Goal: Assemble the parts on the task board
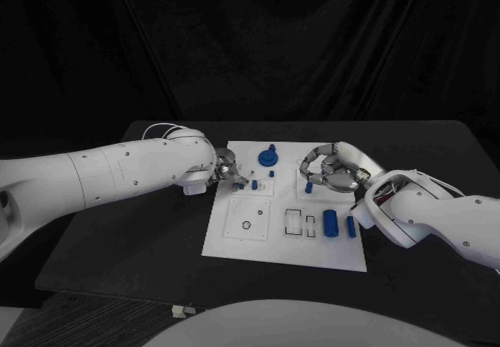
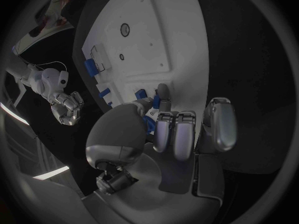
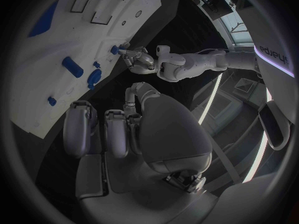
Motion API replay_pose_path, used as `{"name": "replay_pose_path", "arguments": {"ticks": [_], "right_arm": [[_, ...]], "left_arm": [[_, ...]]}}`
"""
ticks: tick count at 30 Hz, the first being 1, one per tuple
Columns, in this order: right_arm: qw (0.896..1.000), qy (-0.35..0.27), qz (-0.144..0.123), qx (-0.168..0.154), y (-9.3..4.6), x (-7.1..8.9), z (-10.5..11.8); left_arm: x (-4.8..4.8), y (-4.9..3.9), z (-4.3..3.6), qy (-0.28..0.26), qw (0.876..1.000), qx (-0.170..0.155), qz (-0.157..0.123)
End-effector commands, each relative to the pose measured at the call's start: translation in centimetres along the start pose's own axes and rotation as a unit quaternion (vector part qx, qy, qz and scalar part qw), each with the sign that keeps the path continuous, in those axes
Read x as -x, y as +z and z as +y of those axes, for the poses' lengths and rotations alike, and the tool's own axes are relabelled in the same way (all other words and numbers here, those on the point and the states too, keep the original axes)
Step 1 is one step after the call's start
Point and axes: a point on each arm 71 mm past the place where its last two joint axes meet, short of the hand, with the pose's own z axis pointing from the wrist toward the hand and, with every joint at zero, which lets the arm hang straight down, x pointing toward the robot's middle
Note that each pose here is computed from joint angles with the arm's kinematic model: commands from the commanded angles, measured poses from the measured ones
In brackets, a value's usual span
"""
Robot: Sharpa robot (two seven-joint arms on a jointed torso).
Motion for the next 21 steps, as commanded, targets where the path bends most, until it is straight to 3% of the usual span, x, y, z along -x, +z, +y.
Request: {"name": "replay_pose_path", "arguments": {"ticks": [1,21], "right_arm": [[1.0,0.001,0.003,-0.008,-0.03,-0.14,-0.15],[1.0,0.001,0.005,-0.01,-0.05,-0.2,-0.24]], "left_arm": [[-0.74,0.2,-0.08,0.009,1.0,-0.002,0.02],[-0.85,0.16,-0.39,0.01,0.999,-0.02,0.024]]}}
